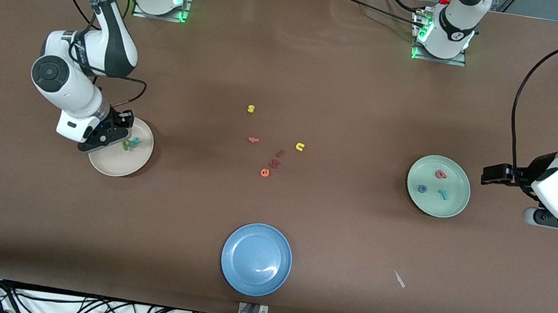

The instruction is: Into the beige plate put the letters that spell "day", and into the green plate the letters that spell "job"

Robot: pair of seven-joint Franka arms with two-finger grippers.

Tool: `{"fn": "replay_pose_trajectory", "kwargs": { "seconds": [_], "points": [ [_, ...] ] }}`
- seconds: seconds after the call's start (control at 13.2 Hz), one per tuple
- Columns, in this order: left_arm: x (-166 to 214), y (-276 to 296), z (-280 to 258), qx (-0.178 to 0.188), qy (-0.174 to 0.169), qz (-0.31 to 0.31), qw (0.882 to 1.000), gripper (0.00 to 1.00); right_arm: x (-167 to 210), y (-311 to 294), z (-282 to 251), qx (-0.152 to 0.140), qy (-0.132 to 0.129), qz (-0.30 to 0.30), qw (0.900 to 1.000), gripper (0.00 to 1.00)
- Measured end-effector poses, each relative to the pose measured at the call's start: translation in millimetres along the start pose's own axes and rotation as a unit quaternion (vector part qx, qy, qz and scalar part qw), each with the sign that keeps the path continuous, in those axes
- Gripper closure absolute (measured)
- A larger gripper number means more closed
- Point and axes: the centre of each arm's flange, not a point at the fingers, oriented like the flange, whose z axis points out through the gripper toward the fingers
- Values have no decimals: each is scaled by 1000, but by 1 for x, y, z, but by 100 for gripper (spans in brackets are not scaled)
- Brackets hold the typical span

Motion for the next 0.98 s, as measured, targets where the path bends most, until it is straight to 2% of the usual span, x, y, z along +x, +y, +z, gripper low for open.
{"fn": "replay_pose_trajectory", "kwargs": {
  "seconds": [0.23, 0.3, 0.45, 0.68, 0.76, 0.98],
  "points": [
    [-2, -8, 9, 0, -2, -5, 1000, 5, 2, 12, 2, -2, 3, -6, 1000, 61],
    [-2, -12, 12, -1, 2, -4, 1000, 7, 2, 16, 4, -2, 2, -5, 1000, 59],
    [-3, -16, 18, -1, 17, 0, 1000, 6, 3, 19, 4, -3, 3, -3, 1000, 54],
    [-6, -16, 17, -1, 34, 3, 999, 0, 7, 22, -8, 0, 11, 29, 1000, 26],
    [-7, -17, 15, -1, 36, 3, 999, 0, 8, 20, -17, 2, 8, 46, 999, 21],
    [-8, -19, 11, 13, 41, 6, 999, 0, 8, 7, -64, 9, -18, 82, 996, 17]
  ]
}}
